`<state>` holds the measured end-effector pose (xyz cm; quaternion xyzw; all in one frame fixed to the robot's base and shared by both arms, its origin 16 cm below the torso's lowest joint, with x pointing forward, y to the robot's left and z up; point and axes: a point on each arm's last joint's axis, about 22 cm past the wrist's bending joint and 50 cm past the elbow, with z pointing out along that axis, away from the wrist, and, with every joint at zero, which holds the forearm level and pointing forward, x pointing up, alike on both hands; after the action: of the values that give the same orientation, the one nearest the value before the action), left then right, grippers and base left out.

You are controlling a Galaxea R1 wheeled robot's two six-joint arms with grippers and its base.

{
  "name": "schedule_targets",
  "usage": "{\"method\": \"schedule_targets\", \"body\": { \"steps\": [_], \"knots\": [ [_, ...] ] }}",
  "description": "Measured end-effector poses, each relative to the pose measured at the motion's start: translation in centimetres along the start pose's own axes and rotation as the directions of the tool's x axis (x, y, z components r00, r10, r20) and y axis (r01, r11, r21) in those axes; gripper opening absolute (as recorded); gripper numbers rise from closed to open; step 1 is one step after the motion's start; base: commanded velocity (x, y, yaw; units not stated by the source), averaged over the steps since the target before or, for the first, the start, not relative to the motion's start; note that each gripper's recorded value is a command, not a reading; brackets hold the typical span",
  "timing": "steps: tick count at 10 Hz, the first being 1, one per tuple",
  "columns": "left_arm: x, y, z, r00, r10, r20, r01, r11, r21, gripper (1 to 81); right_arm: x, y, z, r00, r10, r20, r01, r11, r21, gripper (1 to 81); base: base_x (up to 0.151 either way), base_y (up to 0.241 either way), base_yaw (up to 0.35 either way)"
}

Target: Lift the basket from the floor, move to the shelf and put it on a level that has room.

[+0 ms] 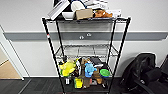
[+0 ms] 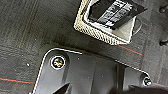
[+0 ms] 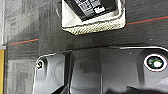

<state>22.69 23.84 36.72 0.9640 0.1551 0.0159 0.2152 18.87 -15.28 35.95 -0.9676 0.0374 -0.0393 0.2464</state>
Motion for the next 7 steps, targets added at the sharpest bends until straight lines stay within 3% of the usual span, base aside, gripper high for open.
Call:
{"method": "schedule_targets", "body": {
  "steps": [2, 4, 7],
  "knots": [
    [0.3, -0.6, 1.6, 1.000, 0.019, 0.024, -0.019, 1.000, 0.006, 81.1, 0.8, 0.0, 0.2, 1.000, 0.011, 0.015, -0.012, 0.999, 0.046, 81.1, 0.000, 0.000, 0.000],
    [1.4, -0.8, 2.8, 0.999, 0.019, 0.037, -0.019, 1.000, 0.009, 81.1, 3.0, 4.8, -1.0, 1.000, 0.011, 0.012, -0.011, 1.000, 0.002, 81.1, 0.000, 0.000, 0.000],
    [7.5, -0.3, 4.1, 0.999, 0.048, -0.021, -0.048, 0.999, 0.001, 81.1, 9.3, 4.7, 0.2, 0.998, -0.018, -0.056, 0.019, 0.999, 0.026, 81.1, 0.000, 0.000, 0.000]
  ]
}}
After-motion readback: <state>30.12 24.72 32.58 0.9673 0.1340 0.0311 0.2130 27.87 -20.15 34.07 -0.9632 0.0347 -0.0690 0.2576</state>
